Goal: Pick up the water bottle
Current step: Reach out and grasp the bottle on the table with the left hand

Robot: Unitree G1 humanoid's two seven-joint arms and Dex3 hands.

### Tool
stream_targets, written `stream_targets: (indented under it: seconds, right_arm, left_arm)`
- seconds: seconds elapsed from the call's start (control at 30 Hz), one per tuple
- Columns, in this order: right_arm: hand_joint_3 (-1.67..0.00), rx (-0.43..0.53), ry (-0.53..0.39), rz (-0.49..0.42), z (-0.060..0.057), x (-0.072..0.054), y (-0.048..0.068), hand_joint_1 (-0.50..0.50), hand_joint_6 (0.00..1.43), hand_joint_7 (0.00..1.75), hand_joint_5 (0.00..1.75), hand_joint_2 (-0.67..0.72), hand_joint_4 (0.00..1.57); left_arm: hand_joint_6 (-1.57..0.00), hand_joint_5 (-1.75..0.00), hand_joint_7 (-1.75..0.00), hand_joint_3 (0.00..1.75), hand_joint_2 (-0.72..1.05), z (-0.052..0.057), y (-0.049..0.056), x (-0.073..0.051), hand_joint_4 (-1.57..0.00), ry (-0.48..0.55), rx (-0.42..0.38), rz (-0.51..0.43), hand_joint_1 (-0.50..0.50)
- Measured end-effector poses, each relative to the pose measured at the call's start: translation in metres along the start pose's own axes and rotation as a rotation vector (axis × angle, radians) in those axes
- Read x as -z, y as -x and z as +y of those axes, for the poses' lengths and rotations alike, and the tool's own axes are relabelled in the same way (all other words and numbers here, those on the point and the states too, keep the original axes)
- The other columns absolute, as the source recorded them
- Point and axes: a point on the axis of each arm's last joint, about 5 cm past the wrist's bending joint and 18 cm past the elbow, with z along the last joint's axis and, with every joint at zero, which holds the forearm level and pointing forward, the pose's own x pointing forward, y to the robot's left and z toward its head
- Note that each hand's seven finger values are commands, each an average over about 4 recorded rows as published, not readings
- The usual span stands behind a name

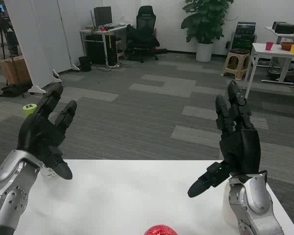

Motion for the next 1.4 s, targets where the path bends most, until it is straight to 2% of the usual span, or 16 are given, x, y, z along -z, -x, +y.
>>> stream_targets:
  seconds: [0.1, 0.27, 0.37, 1.2, 1.3, 1.4]
  right_arm:
    - [0.00, 0.007, 0.002, -0.017, -0.001, -0.001, 0.000, -0.46, 0.00, 0.00, 0.00, 0.72, 0.00]
    - [0.00, 0.056, 0.003, -0.152, -0.009, -0.010, -0.003, -0.46, 0.00, 0.00, 0.00, 0.72, 0.00]
    - [0.00, 0.083, 0.004, -0.231, -0.014, -0.018, -0.005, -0.46, 0.00, 0.00, 0.00, 0.72, 0.00]
    - [0.00, 0.093, 0.002, -0.235, -0.015, -0.018, -0.005, -0.46, 0.00, 0.00, 0.00, 0.72, 0.00]
    - [0.00, 0.099, 0.001, -0.219, -0.016, -0.015, -0.004, -0.46, 0.00, 0.00, 0.00, 0.72, 0.00]
    - [0.00, 0.101, 0.000, -0.204, -0.016, -0.013, -0.003, -0.46, 0.00, 0.00, 0.00, 0.72, 0.00]
  left_arm:
    - [0.00, 0.00, 0.00, 0.09, -0.72, -0.007, -0.005, 0.007, 0.00, 0.011, 0.003, -0.033, -0.50]
    - [0.00, 0.00, 0.00, 0.09, -0.72, -0.041, -0.021, 0.032, 0.00, 0.076, 0.008, -0.173, -0.49]
    - [0.00, 0.00, 0.00, 0.09, -0.72, -0.050, -0.026, 0.034, 0.00, 0.097, 0.007, -0.225, -0.50]
    - [0.00, 0.00, 0.00, 0.09, -0.72, -0.051, -0.027, 0.034, 0.00, 0.081, 0.015, -0.233, -0.49]
    - [0.00, 0.00, 0.00, 0.09, -0.72, -0.055, -0.026, 0.030, 0.00, 0.050, 0.043, -0.253, -0.49]
    - [0.00, 0.00, 0.00, 0.09, -0.72, -0.060, -0.025, 0.021, 0.00, 0.043, 0.076, -0.302, -0.49]
